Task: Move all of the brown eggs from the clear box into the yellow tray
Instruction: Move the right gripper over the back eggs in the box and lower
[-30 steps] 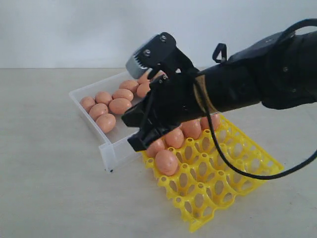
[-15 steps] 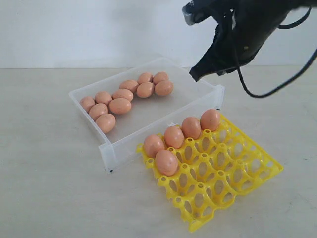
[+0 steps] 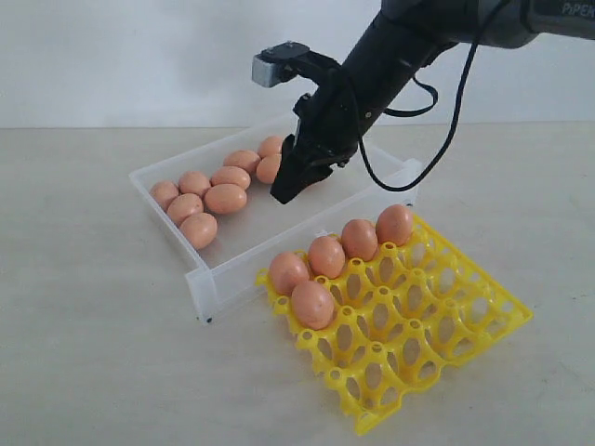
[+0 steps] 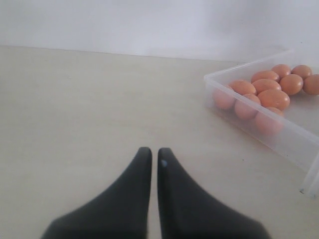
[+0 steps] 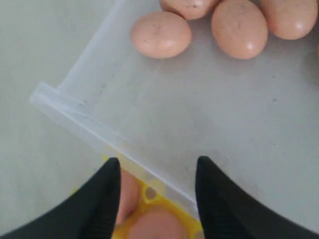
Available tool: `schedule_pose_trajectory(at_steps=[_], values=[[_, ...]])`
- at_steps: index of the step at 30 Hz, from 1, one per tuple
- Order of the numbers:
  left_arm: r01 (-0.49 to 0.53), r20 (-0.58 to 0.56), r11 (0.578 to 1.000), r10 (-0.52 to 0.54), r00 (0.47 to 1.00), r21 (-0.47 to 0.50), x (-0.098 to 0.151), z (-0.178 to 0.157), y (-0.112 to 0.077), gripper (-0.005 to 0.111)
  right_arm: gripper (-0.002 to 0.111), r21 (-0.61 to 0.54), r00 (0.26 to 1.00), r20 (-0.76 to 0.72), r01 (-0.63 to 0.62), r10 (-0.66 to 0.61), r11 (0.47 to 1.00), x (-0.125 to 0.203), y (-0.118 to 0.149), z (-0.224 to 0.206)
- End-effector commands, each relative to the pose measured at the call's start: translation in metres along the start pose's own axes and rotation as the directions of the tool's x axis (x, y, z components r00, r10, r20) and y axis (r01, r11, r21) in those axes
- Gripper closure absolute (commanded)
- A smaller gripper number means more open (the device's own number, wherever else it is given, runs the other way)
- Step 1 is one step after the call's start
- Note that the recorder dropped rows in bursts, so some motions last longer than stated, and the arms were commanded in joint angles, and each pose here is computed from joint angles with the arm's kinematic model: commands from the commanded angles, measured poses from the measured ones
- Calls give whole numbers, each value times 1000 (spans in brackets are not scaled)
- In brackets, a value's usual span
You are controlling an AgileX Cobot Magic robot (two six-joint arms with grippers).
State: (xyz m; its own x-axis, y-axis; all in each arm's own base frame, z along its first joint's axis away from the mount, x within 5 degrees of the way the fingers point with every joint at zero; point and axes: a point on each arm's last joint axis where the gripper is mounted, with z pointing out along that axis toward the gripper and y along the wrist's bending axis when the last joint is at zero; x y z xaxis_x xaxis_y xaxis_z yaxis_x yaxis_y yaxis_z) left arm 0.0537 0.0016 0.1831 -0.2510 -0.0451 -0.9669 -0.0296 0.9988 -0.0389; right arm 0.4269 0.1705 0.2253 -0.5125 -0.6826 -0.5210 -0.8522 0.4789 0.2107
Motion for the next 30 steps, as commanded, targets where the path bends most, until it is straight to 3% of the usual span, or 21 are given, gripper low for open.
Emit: schedule_pose_trajectory(at_steps=[1,5,8,11,14,18,24,30], values=[[4,5,1000,-4,1000,-2,0,0,0,103,60,131,998,59,-37,29,991,-3,-17,7],[4,5,1000,-4,1000,-2,0,0,0,103,60,268,964,226,-202,142,942,-12,-36,9],[4,5,1000,-4,1000,-2,0,0,0,103,60,390,948,307,-208,87,897,-16,-51,7],[4,5,1000,-4,1000,-2,0,0,0,103,60,532,959,281,-124,-37,838,-14,-67,12],[4,5,1000,-4,1000,-2,0,0,0,103,60,622,973,79,121,-216,774,-4,-77,23],[4,5,1000,-4,1000,-2,0,0,0,103,60,582,926,-132,362,-354,728,14,-89,39],[4,5,1000,-4,1000,-2,0,0,0,103,60,468,761,-321,646,-564,604,29,-99,57],[4,5,1000,-4,1000,-2,0,0,0,103,60,468,763,-293,640,-576,609,28,-98,59]])
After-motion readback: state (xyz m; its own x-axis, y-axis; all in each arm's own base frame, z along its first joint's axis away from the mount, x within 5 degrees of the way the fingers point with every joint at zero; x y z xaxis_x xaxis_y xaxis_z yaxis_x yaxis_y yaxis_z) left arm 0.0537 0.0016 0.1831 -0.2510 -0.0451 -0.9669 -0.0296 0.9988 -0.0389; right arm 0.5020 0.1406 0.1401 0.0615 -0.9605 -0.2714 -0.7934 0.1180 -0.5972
